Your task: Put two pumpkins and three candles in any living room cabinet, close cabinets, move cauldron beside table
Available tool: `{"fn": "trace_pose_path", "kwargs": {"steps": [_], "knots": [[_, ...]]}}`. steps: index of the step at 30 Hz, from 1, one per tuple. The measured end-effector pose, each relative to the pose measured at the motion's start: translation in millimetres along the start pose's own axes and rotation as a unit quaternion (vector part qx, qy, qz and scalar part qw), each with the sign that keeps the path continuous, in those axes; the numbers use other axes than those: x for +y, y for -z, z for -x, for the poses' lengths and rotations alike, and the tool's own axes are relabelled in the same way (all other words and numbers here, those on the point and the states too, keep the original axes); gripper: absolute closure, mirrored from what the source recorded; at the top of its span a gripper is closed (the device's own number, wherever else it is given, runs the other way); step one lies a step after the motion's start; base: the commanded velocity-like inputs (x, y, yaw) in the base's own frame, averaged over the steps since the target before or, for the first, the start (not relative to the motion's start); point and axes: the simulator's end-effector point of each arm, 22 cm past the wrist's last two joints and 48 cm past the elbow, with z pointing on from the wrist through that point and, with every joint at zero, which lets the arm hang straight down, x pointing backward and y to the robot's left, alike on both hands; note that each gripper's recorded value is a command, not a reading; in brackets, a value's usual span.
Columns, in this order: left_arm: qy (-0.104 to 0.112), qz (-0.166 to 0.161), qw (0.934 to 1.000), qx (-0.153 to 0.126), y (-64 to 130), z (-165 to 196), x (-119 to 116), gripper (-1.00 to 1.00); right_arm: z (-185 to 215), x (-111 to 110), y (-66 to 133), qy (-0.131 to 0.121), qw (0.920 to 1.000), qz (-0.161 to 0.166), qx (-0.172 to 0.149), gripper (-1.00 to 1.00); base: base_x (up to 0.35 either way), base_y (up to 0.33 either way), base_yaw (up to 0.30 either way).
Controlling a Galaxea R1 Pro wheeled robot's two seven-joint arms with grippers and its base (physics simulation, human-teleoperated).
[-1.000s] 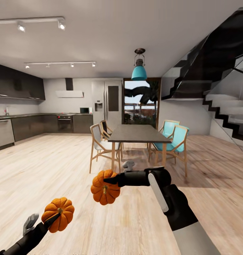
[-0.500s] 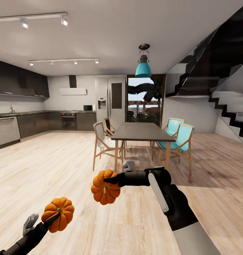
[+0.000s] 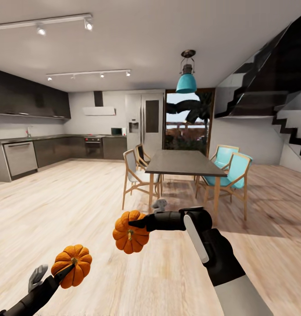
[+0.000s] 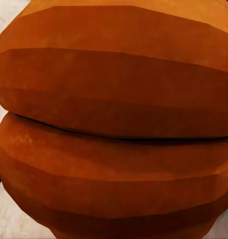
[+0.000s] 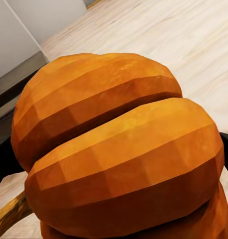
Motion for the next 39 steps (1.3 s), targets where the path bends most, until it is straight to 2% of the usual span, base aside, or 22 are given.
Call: {"fn": "trace_pose_path", "kwargs": {"steps": [39], "knots": [[0.012, 0.016, 0.9997, 0.014, -3.8, -12.0, 15.7, 1.0, -11.5, -14.8, -9.8, -0.013, 0.9999, -0.001, 0.011, 1.0, 0.0, 0.0, 0.193]]}}
